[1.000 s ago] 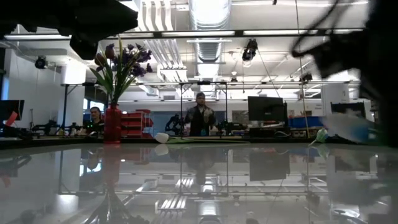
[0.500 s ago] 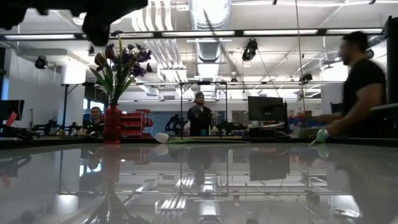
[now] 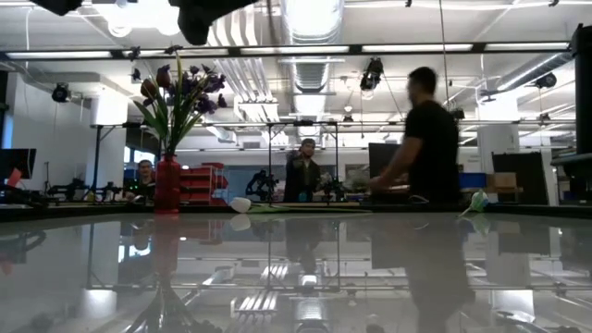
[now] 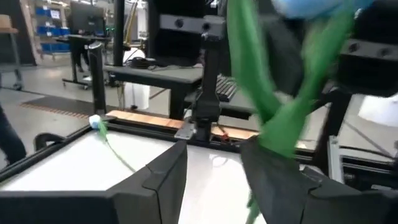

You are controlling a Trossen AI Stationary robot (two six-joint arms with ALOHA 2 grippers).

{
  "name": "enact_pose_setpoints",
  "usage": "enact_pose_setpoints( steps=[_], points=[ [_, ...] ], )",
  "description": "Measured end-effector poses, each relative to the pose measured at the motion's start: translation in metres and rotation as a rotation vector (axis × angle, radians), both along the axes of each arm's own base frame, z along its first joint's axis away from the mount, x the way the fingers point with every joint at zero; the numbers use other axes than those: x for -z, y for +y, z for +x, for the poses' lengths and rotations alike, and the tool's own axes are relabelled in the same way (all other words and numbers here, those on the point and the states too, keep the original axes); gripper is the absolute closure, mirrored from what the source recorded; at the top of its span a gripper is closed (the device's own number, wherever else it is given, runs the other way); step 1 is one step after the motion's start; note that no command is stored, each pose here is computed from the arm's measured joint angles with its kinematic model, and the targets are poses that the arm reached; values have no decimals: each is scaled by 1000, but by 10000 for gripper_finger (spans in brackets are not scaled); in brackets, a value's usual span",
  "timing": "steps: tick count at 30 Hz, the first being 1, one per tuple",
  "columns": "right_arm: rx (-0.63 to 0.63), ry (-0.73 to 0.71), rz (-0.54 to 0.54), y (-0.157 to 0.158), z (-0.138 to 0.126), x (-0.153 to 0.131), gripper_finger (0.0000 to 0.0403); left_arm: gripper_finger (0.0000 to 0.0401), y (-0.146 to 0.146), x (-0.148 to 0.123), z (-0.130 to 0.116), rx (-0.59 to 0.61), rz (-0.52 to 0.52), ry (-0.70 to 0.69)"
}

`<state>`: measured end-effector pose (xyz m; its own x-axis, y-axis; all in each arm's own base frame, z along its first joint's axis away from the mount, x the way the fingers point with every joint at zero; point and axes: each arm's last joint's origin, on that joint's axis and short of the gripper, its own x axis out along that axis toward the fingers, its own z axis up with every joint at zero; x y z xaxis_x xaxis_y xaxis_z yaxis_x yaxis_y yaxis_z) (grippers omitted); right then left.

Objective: Sort flowers into vase by color
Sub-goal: Put the bottom white flower into the yellow vase

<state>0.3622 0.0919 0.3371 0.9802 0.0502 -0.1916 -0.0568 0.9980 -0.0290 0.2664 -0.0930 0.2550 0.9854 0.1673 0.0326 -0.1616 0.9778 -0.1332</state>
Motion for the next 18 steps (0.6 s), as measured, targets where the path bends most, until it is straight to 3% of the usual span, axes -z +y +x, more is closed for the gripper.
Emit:
enact_pose_setpoints(
  steps=[2, 7, 12, 18],
  points=[
    [3, 1, -3, -1, 0, 0, 390, 244, 1, -1, 4, 7, 23, 6],
    [7, 13, -17, -1, 0, 1, 390, 253, -6, -5, 13, 166, 87, 38],
    [3, 85, -28, -4, -9, 1, 390, 260, -4, 2, 10, 158, 35, 215],
    [14, 145, -6, -5, -14, 3, 390, 260, -3, -3, 7, 153, 26, 267]
  ],
)
